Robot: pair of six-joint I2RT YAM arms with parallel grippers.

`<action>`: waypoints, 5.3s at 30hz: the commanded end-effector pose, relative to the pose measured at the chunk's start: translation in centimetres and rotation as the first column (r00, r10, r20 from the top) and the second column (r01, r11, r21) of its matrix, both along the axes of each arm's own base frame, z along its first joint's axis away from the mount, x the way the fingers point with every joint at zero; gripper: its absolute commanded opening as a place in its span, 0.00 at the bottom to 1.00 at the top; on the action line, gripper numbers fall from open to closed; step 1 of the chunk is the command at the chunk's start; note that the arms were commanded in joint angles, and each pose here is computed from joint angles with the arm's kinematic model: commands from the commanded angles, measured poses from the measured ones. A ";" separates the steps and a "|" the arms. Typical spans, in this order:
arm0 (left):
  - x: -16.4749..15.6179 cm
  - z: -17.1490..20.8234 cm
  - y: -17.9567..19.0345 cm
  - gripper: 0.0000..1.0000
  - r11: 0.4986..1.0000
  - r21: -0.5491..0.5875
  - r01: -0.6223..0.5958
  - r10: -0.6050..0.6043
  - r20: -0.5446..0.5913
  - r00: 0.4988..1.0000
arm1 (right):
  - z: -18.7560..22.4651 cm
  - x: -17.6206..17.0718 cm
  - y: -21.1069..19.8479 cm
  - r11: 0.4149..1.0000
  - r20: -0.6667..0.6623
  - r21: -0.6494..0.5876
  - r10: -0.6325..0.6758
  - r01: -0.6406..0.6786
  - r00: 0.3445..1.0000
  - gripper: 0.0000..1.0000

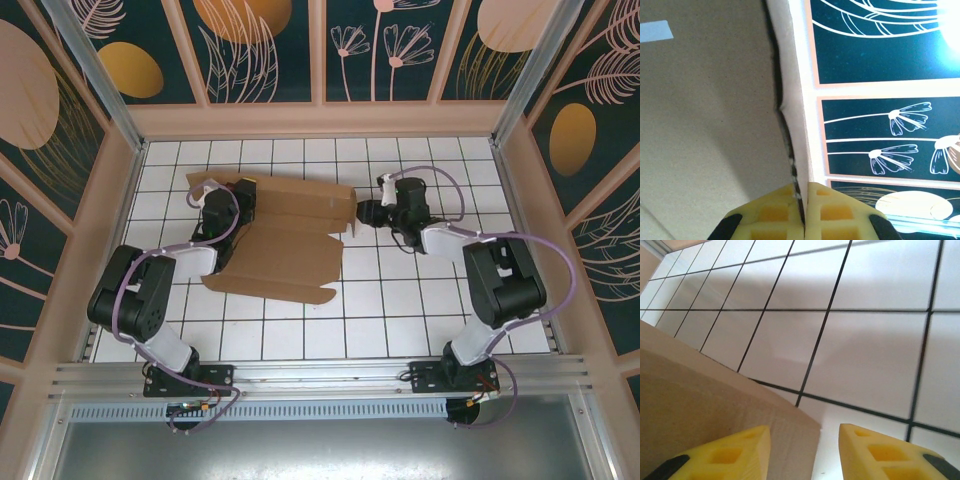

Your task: Fold the paper box

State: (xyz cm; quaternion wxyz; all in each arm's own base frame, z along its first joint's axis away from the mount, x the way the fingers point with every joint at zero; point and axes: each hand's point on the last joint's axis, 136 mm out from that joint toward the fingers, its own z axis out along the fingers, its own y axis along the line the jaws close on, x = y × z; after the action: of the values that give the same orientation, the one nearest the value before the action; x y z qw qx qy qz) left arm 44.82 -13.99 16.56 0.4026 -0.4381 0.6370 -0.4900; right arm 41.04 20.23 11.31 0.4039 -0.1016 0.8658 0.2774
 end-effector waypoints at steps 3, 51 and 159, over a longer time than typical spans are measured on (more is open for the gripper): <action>-1.6 -4.4 0.1 0.00 0.992 0.115 0.052 -0.035 -0.148 0.988 | 5.3 0.5 -0.8 0.996 0.127 -0.091 0.024 -0.012 0.992 0.42; -1.6 -4.7 -0.4 0.00 0.994 0.081 0.074 -0.061 -0.158 0.986 | 8.1 -1.5 6.7 0.869 -0.343 0.473 0.031 0.144 0.939 0.23; -1.3 -5.5 -0.7 0.00 0.992 0.077 0.097 -0.081 -0.182 0.980 | 3.1 2.0 -2.8 0.941 0.078 -0.316 0.156 -0.124 0.985 0.22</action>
State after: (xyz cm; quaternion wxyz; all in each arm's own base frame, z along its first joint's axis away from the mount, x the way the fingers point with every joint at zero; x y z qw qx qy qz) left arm 44.75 -14.73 16.48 0.3909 -0.4153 0.6565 -0.4937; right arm 42.78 17.61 15.24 0.3835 -0.1467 0.8859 0.2159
